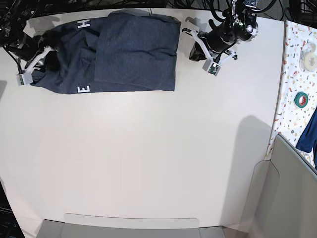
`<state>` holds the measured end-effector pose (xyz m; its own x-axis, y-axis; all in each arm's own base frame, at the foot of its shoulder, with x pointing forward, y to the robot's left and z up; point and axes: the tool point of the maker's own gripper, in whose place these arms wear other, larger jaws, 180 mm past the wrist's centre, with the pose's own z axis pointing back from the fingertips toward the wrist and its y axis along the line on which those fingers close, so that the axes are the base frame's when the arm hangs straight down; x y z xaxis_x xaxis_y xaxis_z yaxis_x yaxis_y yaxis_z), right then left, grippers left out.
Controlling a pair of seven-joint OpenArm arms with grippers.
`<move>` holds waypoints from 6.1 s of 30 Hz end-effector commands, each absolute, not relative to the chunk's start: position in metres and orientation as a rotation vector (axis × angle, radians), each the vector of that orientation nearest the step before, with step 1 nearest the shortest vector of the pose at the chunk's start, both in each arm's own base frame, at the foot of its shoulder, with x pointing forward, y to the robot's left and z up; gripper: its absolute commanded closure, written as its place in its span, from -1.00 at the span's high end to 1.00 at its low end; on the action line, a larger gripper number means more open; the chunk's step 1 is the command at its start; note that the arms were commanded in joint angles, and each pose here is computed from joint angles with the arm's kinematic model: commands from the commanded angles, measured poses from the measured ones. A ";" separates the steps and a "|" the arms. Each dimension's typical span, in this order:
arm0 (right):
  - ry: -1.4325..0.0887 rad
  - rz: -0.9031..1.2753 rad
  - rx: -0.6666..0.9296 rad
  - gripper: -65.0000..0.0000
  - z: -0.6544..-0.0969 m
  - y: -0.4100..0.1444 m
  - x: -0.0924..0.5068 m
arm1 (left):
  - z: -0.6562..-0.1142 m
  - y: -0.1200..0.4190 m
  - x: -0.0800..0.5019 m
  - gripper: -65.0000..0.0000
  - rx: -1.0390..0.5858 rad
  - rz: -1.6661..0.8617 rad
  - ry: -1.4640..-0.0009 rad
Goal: Layout the t-shirt on the table in an organized manner, then fold the t-shirt properly
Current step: 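Fold the strip end with the right gripper over onto the left-folded stack, then square the folded bundle edges with both grippers, then grasp the folded bundle with the right gripper and rotate it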
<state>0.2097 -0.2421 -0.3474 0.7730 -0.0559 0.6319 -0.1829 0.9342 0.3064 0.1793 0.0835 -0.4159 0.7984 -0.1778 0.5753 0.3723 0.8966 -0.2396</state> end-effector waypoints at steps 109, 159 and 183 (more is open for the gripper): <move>-0.702 0.692 0.598 -1.00 -0.317 0.003 0.236 | -0.450 0.082 0.174 -1.00 -0.360 -0.250 -0.473; -0.643 0.898 0.286 -1.00 -0.363 -0.018 0.360 | -0.380 0.061 0.142 -1.00 -0.749 -0.427 -0.441; -0.577 0.850 0.202 -1.00 -0.386 -0.093 0.276 | -0.417 0.090 0.279 -1.00 -0.758 -0.132 -0.458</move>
